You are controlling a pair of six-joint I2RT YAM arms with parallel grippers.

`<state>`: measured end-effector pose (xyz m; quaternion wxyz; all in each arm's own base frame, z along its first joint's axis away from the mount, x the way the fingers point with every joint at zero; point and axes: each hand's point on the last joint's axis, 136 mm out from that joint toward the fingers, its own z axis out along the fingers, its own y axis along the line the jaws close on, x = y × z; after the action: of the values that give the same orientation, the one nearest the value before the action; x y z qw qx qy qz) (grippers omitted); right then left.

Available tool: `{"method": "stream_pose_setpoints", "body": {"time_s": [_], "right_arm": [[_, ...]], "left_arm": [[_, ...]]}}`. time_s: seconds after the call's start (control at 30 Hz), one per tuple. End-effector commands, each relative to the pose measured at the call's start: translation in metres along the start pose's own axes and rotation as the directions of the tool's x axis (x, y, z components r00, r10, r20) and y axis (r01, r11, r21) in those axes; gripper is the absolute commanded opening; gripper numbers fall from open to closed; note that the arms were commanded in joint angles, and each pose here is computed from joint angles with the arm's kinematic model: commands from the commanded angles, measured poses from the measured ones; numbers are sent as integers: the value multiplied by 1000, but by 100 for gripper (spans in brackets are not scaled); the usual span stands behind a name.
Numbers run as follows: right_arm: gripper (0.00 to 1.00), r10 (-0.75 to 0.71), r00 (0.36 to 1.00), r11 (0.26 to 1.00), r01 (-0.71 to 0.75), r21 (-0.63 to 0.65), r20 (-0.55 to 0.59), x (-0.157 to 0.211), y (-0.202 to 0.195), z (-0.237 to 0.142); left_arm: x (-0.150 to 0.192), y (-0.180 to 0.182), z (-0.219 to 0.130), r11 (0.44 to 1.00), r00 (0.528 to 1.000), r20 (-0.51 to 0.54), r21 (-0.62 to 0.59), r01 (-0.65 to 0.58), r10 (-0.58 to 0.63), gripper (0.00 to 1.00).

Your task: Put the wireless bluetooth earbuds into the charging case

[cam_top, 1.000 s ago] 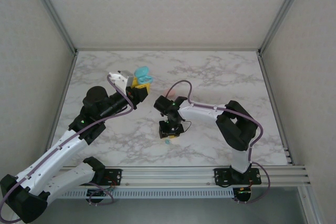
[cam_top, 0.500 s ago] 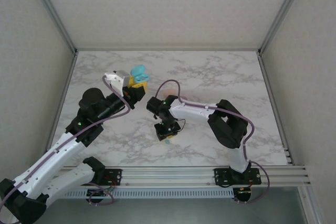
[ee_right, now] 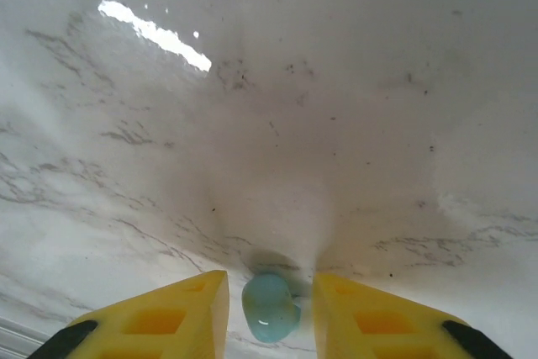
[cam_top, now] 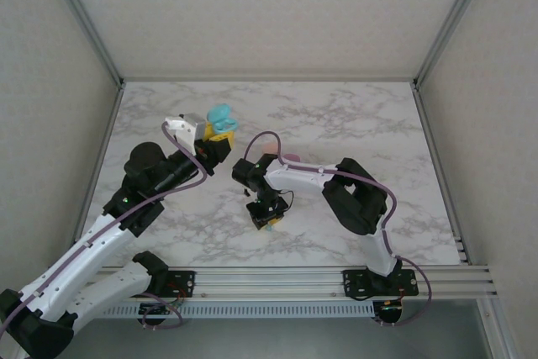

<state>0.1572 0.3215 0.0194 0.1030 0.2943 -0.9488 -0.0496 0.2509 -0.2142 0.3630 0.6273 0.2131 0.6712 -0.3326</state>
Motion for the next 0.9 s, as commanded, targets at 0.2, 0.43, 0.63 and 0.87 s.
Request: {"method": "stream_pose_setpoints", "body": {"time_s": [0.2,0.43,0.63,0.87], "right_arm": [[30,-29,998,998,32,46,-65,9,-1,9],[23,8,1000,997,-7,75,-3,2,-6,1],[17,115,984,993,-111,-37,135,-5,-11,-33],[17,330,879,779,-47,-625,344,-11,-11,-154]], "left_arm": [[-12,1,-4,1000,999,33,-12,-19,19,31],[-11,1,-3,1000,999,31,-12,-20,20,31],[-13,1,-1,1000,999,30,-12,-21,22,31],[-7,5,6,999,999,9,-17,-34,35,30]]}}
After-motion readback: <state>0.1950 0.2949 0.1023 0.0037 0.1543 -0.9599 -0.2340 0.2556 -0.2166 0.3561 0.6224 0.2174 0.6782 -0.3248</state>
